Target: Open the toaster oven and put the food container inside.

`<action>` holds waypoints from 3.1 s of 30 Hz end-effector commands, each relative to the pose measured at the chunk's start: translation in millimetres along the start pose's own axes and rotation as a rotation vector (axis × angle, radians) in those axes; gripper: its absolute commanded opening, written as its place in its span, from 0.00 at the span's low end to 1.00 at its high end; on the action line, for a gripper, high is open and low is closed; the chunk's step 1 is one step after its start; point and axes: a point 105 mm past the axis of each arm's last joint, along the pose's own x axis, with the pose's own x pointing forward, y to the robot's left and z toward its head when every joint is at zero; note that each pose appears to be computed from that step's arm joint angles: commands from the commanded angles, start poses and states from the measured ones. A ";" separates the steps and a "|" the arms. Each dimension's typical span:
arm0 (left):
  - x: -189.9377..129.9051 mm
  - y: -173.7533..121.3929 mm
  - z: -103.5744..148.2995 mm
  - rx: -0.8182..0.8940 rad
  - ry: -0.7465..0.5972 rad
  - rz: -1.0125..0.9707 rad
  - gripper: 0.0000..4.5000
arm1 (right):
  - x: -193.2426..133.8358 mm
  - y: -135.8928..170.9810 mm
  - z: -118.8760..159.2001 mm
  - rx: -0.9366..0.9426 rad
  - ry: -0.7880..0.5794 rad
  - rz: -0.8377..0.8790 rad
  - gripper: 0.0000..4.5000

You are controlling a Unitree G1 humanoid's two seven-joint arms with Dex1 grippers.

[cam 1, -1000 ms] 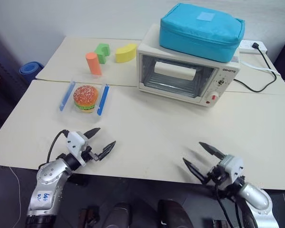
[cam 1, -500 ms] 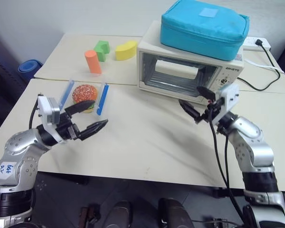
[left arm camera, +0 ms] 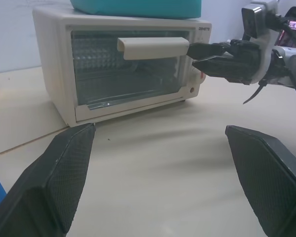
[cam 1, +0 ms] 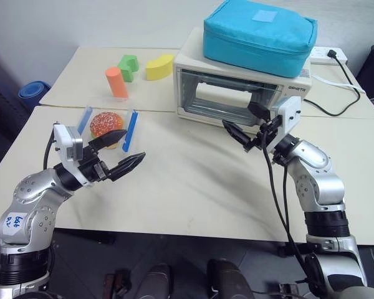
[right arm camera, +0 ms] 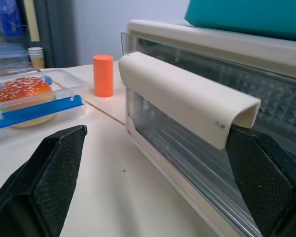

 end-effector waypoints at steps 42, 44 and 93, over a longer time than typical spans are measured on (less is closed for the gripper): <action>131.8 12.2 -83.8 0.100 0.341 -0.050 0.00 | -146.7 20.8 -29.9 -0.159 0.165 -0.123 1.00; 130.4 9.7 -84.4 0.085 0.326 -0.034 0.00 | -145.6 19.8 -25.8 -0.164 0.144 -0.121 1.00; -58.3 89.1 -55.9 -0.881 0.279 1.125 0.99 | -76.8 59.5 -0.3 -0.150 -0.118 0.258 1.00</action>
